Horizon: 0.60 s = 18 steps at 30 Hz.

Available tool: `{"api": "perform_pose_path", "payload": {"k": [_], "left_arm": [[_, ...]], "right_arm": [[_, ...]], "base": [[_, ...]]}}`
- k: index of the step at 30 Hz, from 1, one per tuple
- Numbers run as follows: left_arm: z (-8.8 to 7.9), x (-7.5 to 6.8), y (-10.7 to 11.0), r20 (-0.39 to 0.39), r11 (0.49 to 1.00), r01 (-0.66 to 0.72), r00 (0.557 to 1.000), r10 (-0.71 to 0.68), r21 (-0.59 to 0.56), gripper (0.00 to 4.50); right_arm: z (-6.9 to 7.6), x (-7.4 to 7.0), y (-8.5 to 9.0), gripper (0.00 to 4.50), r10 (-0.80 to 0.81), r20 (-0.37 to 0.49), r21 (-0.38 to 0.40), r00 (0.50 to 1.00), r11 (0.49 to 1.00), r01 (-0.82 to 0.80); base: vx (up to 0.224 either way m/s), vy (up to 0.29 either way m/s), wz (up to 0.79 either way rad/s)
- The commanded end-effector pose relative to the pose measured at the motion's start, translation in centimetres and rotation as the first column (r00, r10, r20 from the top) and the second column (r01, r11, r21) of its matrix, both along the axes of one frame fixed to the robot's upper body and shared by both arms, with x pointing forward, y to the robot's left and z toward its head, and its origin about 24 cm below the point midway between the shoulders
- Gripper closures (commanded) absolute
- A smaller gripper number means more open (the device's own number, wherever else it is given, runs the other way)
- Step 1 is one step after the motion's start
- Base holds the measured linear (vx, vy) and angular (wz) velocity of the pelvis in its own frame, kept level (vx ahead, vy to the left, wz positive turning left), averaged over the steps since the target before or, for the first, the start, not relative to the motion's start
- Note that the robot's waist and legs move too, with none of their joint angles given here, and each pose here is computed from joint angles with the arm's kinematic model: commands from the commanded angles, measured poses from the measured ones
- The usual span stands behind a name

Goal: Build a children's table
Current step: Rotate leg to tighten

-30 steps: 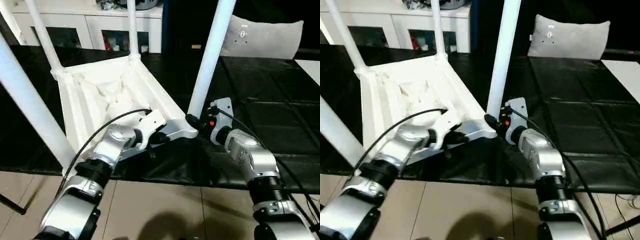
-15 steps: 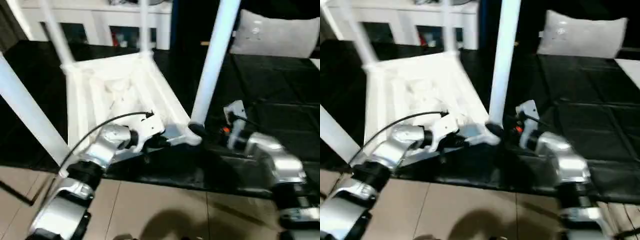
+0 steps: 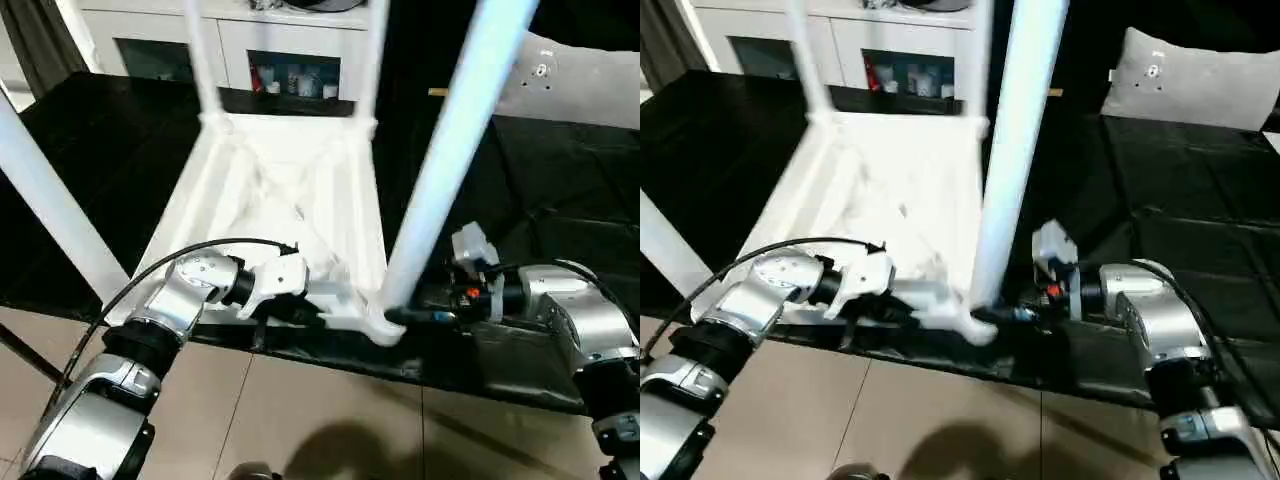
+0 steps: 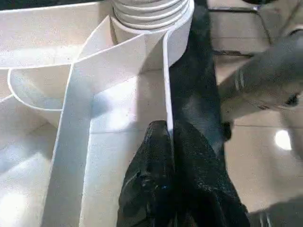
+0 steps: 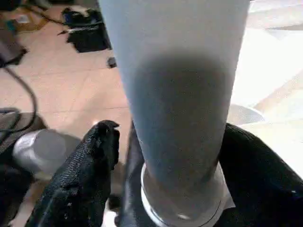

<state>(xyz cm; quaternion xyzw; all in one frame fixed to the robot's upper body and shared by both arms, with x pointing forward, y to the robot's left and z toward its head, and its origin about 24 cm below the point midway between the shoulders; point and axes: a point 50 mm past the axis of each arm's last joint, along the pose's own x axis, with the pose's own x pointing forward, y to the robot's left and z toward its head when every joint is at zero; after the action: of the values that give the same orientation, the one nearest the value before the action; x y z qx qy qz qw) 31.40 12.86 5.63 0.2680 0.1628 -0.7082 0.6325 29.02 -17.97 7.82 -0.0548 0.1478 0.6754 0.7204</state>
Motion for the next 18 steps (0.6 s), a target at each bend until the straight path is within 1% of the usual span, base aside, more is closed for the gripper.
{"api": "perform_pose_path", "payload": {"k": [1,4,5,6,12,14,16,18], "left_arm": [[0.3,-0.1,-0.5,0.007,0.996,0.08,0.997,-0.081,0.034,4.5],[0.3,-0.1,-0.5,0.008,0.995,0.089,0.996,-0.09,0.037,4.5],[0.3,-0.1,-0.5,0.008,0.995,0.09,0.996,-0.09,0.037,4.5],[0.3,-0.1,-0.4,0.006,0.995,0.093,0.996,-0.093,0.036,4.5],[0.2,-0.1,-0.4,-0.015,0.996,0.088,0.996,-0.088,0.019,4.5],[0.5,0.0,-0.7,-0.04,0.998,0.057,0.997,-0.059,-0.038,4.5],[0.8,0.1,-1.1,-0.047,0.997,0.021,0.999,-0.024,-0.078,4.5],[0.8,0.3,-1.3,-0.051,0.996,-0.003,0.999,-0.002,-0.087,4.5]], "right_arm": [[-0.2,-0.1,0.3,1.59,0.057,-0.008,-0.021,0.998,0.998,-0.058],[-0.4,-0.1,0.5,1.71,0.065,-0.014,-0.021,0.998,0.998,-0.066],[-0.4,-0.1,0.5,1.87,0.066,-0.014,-0.021,0.998,0.998,-0.066],[-0.5,-0.1,0.6,1.87,0.076,-0.03,-0.016,0.997,0.997,-0.076],[-0.6,-0.4,0.9,2.38,0.09,-0.057,0.013,0.994,0.996,-0.089],[-0.4,-0.5,1.0,2.47,0.073,-0.085,0.052,0.994,0.996,-0.069],[-0.1,-0.5,1.3,2.48,0.048,-0.104,0.078,0.993,0.996,-0.04],[-0.1,-0.4,1.4,2.49,0.028,-0.107,0.075,0.994,0.997,-0.02]], "base": [[0.0,0.0,0.0],[0.0,0.0,0.0],[0.0,0.0,0.0],[0.0,0.0,0.0],[0.0,0.0,0.0],[0.0,0.0,0.0],[0.0,0.0,0.0],[0.0,0.0,0.0]]}}
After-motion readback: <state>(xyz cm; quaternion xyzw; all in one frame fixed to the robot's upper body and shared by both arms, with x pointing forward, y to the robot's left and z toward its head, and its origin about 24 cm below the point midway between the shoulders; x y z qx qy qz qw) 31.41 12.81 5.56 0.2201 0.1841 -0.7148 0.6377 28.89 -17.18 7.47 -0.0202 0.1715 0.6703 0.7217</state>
